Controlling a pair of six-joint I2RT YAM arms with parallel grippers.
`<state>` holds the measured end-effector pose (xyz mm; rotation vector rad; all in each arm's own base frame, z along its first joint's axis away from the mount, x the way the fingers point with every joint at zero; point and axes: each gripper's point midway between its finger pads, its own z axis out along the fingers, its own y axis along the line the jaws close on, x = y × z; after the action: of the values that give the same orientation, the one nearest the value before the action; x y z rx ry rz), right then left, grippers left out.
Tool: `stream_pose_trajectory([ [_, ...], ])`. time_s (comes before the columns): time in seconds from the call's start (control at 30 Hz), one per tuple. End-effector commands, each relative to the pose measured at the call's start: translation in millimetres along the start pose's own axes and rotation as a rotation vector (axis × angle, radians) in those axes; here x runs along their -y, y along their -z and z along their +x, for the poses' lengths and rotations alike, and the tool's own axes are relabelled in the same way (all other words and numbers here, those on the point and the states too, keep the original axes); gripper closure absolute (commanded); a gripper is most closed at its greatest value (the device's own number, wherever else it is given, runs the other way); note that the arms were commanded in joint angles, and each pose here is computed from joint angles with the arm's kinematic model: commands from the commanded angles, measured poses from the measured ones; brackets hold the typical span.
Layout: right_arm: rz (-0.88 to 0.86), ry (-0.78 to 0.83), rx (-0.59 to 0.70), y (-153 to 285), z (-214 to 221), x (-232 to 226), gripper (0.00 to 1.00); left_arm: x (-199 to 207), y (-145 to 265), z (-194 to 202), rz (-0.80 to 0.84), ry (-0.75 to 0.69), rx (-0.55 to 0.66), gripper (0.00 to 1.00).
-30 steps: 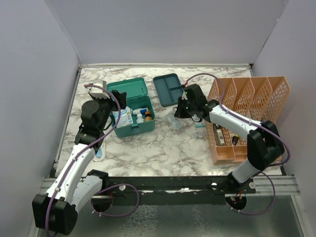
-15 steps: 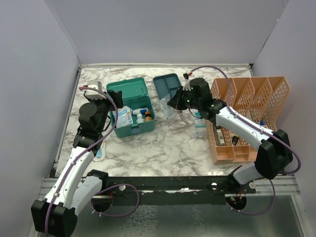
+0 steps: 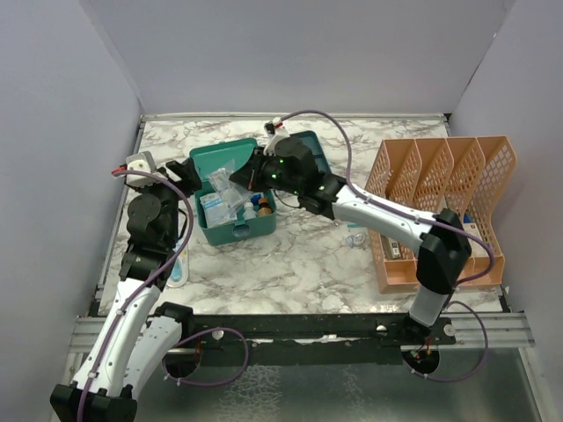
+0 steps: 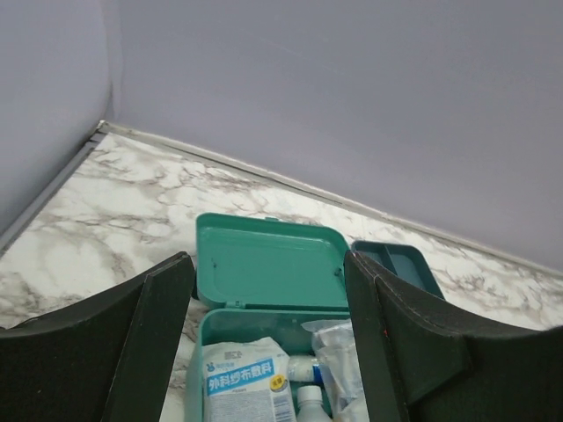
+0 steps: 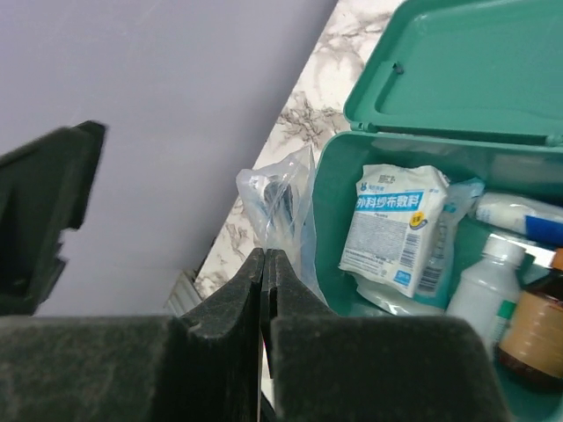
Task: Organize the medicine kit
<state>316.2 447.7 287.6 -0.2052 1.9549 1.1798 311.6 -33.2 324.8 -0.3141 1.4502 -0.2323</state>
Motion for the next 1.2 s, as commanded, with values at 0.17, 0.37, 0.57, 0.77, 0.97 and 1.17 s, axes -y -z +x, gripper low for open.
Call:
stream_pose_trajectory([
  [0.17, 0.119, -0.146, 0.015, -69.3, 41.6, 9.6, 0.99, -38.3, 23.9, -46.7, -0.232, 0.080, 0.135, 0.28],
  [0.37, 0.199, -0.201, -0.012, -94.4, 66.6, 29.0, 0.99, -36.5, 23.6, -48.6, -0.228, 0.084, 0.132, 0.28],
  [0.57, 0.248, -0.255, 0.004, -104.0, 83.2, 43.4, 0.99, -33.0, 19.3, -42.3, -0.214, 0.080, 0.103, 0.28],
  [0.77, 0.277, -0.306, -0.044, -119.9, 103.2, 51.9, 0.99, -31.7, 18.6, -40.1, -0.209, 0.086, 0.094, 0.28],
  [0.97, 0.360, -0.304, -0.045, -122.3, 114.3, 67.4, 0.99, -32.4, 18.6, -37.3, -0.212, 0.084, 0.084, 0.28],
  [1.17, 0.393, -0.257, -0.018, -112.6, 105.6, 72.9, 0.84, -35.9, 17.3, -33.7, -0.227, 0.076, 0.084, 0.28],
])
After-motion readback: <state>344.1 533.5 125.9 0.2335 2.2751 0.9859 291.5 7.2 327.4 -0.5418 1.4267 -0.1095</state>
